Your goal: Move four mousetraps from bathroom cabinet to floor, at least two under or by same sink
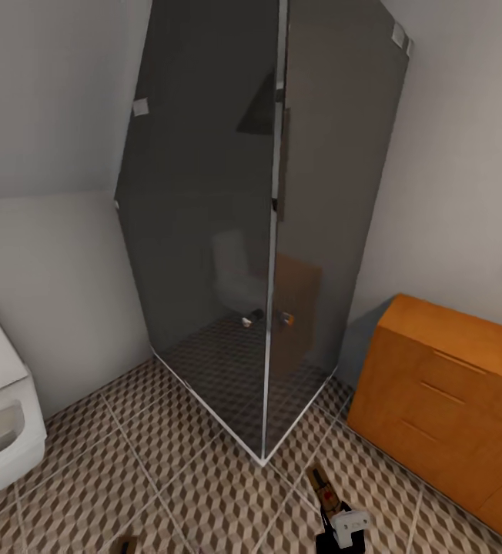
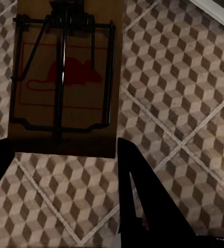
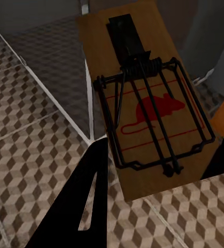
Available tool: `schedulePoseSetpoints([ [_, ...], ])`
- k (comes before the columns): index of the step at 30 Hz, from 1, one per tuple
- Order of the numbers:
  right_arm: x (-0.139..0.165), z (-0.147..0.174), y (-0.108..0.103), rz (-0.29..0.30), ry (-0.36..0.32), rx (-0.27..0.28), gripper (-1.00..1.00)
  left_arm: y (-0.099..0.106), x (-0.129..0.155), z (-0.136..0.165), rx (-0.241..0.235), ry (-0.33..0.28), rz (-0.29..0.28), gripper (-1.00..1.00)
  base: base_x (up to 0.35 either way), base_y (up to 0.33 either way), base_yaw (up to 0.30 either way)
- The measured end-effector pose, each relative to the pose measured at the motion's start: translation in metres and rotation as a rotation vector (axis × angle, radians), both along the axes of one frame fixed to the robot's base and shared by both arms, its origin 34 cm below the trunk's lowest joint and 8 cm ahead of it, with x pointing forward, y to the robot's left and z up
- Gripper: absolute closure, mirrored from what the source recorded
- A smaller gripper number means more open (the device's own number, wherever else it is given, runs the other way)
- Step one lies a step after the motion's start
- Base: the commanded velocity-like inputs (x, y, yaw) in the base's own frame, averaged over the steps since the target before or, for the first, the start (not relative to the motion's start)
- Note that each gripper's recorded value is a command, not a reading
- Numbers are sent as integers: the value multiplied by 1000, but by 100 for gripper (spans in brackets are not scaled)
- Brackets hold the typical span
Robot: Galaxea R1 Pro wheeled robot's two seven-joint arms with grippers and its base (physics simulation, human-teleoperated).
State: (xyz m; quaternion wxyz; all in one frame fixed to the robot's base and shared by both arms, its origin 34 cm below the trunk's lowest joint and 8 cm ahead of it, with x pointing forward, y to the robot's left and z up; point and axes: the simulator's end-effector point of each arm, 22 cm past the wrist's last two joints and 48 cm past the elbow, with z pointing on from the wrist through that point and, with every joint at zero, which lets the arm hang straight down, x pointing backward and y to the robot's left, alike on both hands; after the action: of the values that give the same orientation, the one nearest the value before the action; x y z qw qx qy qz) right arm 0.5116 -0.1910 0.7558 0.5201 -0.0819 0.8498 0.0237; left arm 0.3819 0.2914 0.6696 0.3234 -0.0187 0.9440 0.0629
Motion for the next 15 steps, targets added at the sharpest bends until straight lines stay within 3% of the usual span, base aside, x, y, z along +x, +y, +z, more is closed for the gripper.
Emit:
schedulePoseSetpoints([
  [15,0,0,0,0,0,0,100,0,0,0,0,0,0,100,0,0,243],
])
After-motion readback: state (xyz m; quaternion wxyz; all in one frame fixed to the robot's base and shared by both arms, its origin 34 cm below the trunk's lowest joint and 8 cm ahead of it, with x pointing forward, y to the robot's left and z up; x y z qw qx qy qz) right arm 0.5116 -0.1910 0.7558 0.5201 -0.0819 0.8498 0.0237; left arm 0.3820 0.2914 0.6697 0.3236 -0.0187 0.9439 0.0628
